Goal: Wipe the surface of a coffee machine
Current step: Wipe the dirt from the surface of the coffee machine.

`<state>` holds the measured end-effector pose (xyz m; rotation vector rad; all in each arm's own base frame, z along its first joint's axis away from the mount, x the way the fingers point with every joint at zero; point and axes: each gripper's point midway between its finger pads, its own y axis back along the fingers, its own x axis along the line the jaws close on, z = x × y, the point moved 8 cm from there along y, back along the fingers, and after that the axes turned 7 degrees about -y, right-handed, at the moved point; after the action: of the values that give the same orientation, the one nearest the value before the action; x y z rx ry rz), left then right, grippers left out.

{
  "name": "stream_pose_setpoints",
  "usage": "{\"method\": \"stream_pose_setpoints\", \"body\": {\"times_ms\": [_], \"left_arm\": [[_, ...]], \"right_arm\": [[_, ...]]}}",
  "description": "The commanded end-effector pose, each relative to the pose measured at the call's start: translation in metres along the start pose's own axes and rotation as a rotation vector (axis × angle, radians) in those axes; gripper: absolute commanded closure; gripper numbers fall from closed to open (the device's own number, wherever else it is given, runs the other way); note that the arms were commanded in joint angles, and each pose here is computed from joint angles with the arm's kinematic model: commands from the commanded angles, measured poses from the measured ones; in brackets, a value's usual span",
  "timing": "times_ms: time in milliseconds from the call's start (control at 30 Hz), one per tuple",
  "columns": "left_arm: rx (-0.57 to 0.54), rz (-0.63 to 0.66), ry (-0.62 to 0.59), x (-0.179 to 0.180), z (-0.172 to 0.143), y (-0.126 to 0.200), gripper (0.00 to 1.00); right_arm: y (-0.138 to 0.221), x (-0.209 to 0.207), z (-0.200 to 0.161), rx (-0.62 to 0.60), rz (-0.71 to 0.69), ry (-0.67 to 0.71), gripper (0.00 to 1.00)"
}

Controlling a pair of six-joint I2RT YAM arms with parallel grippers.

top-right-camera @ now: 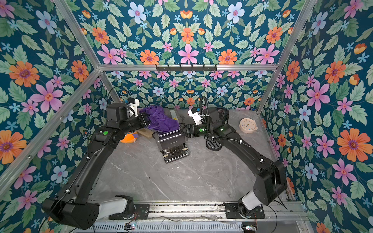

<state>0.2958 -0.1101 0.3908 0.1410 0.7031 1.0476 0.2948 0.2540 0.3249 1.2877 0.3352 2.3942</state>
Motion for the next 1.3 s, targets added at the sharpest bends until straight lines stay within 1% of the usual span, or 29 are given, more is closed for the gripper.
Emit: {"method": "stream_pose_setpoints", "body": {"times_ms": [0, 67, 167, 233, 433, 533, 633, 733, 900, 1033, 1167, 1267], "left_arm": [[0.012, -0.003, -0.014, -0.002, -0.001, 0.003, 1.00], [0.023, -0.025, -0.012, -0.003, -0.002, 0.003, 1.00], [0.047, -0.070, -0.016, -0.011, -0.004, 0.001, 1.00], [0.058, -0.089, -0.031, -0.019, -0.006, 0.000, 1.00], [0.082, -0.146, -0.114, -0.052, -0.013, -0.003, 1.00], [0.094, -0.144, -0.142, -0.062, -0.018, -0.006, 1.00], [0.117, -0.162, -0.182, -0.073, -0.026, -0.011, 1.00], [0.148, -0.171, -0.215, -0.081, -0.033, -0.017, 1.00], [0.179, -0.145, -0.291, -0.092, -0.038, -0.022, 1.00], [0.203, -0.096, -0.354, -0.098, -0.041, -0.025, 1.00], [0.184, -0.046, -0.416, -0.103, -0.037, -0.025, 1.00], [0.147, -0.033, -0.448, -0.109, -0.025, -0.024, 1.00]], "right_arm": [[-0.002, 0.020, -0.008, 0.047, 0.129, 0.046, 0.32], [-0.002, 0.018, -0.010, 0.040, 0.102, 0.038, 0.32], [0.001, 0.006, -0.011, 0.005, -0.020, 0.014, 0.32], [0.006, 0.002, -0.010, -0.016, -0.064, 0.010, 0.31], [0.031, 0.001, -0.003, -0.138, -0.189, 0.024, 0.29], [0.046, 0.003, -0.001, -0.197, -0.230, 0.041, 0.28], [0.058, 0.007, -0.002, -0.234, -0.248, 0.060, 0.28], [0.063, 0.008, -0.003, -0.246, -0.267, 0.069, 0.28], [0.065, 0.009, -0.005, -0.242, -0.267, 0.062, 0.28], [0.068, 0.011, -0.006, -0.247, -0.263, 0.059, 0.28], [0.073, 0.013, -0.008, -0.262, -0.267, 0.061, 0.28], [0.078, 0.016, -0.009, -0.277, -0.273, 0.066, 0.28]]}}
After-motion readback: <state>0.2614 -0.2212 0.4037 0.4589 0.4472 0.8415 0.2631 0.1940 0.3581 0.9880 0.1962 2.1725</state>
